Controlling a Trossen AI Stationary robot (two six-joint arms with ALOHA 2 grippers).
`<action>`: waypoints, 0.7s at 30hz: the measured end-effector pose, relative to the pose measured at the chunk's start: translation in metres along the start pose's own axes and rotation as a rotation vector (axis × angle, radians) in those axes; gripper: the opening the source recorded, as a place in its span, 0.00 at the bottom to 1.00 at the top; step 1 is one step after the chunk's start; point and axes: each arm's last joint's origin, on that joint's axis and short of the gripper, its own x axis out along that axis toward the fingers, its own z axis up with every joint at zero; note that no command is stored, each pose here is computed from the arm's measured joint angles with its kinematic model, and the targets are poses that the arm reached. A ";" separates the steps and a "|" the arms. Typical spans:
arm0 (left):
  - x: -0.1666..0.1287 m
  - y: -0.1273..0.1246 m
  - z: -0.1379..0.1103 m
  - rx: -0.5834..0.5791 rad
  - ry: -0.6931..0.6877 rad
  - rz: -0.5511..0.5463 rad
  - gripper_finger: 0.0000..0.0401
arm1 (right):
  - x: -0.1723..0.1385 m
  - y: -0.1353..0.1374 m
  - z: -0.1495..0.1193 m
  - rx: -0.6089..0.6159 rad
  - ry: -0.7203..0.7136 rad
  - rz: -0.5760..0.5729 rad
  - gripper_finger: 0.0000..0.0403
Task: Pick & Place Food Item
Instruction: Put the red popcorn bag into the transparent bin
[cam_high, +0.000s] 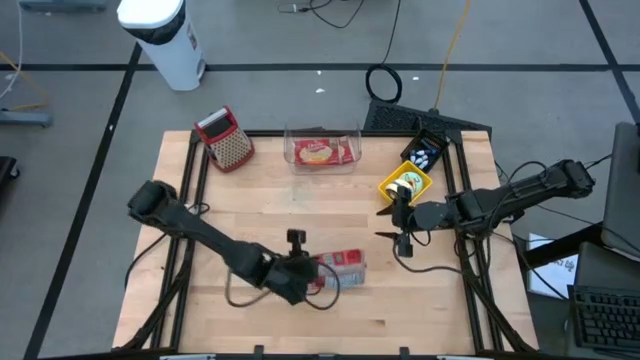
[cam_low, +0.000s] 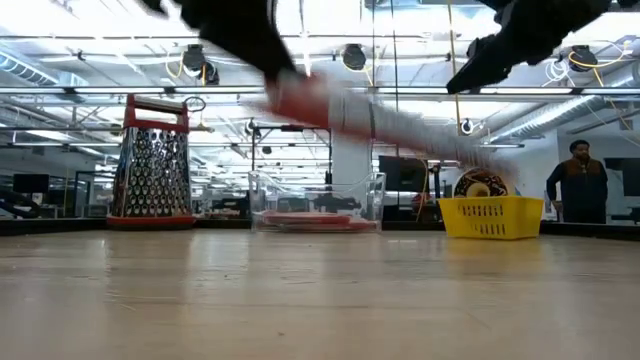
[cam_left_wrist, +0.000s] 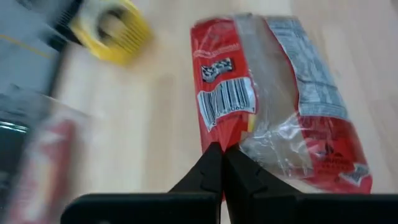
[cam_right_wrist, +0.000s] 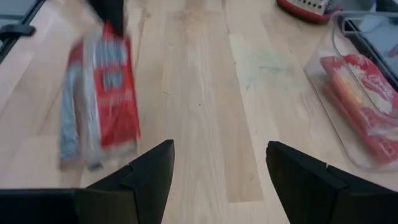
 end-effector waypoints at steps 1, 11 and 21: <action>-0.008 0.005 0.003 0.002 -0.027 0.020 0.00 | 0.002 0.000 -0.003 -0.003 -0.011 0.002 0.60; -0.060 0.038 0.023 0.013 -0.210 0.168 0.00 | 0.026 0.002 -0.049 -0.059 -0.172 0.058 0.60; -0.062 0.058 0.037 -0.106 -0.317 0.050 0.00 | 0.012 0.014 -0.067 -0.600 -0.656 -0.051 0.60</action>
